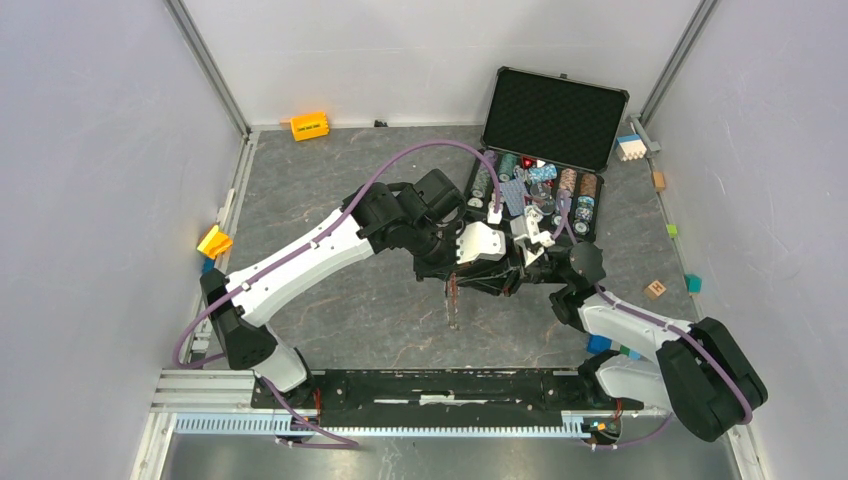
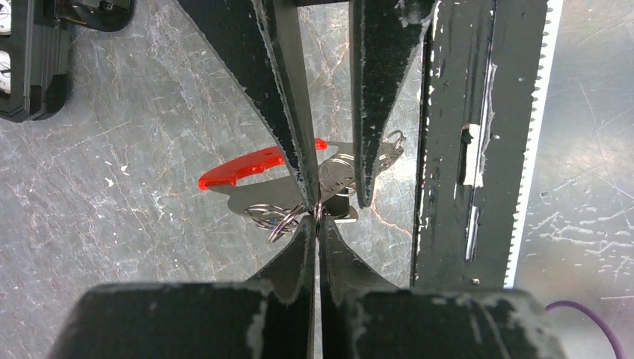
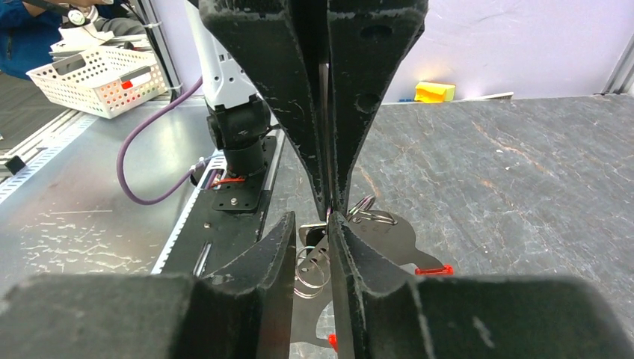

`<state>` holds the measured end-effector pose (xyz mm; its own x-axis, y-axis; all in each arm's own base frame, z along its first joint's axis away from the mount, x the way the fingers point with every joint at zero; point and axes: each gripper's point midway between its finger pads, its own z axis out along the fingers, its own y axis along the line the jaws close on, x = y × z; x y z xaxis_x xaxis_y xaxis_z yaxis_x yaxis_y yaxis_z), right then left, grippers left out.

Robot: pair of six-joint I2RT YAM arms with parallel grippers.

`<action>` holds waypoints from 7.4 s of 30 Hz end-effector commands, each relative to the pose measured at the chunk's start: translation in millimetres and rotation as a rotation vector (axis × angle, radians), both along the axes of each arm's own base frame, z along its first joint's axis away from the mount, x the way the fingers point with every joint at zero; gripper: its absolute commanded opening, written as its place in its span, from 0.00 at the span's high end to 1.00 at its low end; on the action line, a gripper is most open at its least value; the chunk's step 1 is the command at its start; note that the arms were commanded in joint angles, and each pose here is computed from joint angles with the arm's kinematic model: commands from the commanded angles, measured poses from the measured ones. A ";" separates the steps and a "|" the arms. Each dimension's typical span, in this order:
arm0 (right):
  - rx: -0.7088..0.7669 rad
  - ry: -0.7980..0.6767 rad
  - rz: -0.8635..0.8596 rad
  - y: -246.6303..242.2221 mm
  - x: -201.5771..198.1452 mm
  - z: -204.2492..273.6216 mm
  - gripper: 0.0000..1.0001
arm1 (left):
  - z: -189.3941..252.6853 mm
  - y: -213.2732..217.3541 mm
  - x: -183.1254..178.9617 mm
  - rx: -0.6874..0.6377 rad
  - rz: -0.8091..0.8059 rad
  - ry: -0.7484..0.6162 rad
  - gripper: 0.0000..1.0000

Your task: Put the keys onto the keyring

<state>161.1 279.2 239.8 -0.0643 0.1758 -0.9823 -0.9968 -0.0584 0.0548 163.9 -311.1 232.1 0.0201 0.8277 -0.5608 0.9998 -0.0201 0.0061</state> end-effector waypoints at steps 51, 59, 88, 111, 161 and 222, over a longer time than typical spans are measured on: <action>-0.086 -0.121 -0.065 7.9 12.9 -5.3 1.00 | 26.0 -7.9 1.0 -0.179 0.023 -0.063 0.82; -0.083 -0.128 -0.078 4.5 15.6 -3.3 1.00 | 33.2 5.5 9.2 -0.198 0.037 -0.118 0.66; -0.027 -0.127 -0.112 -10.4 19.8 15.8 1.00 | 13.3 -22.3 2.0 -0.442 -0.071 -0.168 0.79; -0.033 -0.139 -0.126 -13.2 23.1 15.3 1.00 | 17.6 -10.0 8.8 -0.420 0.065 -0.091 0.62; -0.007 -0.136 -0.124 -14.7 19.1 16.9 1.00 | 4.4 -23.9 14.6 -0.390 0.112 -0.010 0.96; -0.034 -0.125 -0.133 -14.0 24.0 9.1 1.00 | 11.9 -23.6 9.7 -0.500 -0.058 -0.152 0.77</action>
<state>183.7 265.1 233.7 0.0256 0.1082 -0.9938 -0.9977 0.0645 -0.0187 173.6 -329.3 227.5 0.1311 0.5205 -0.8437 0.9900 -0.0236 0.1393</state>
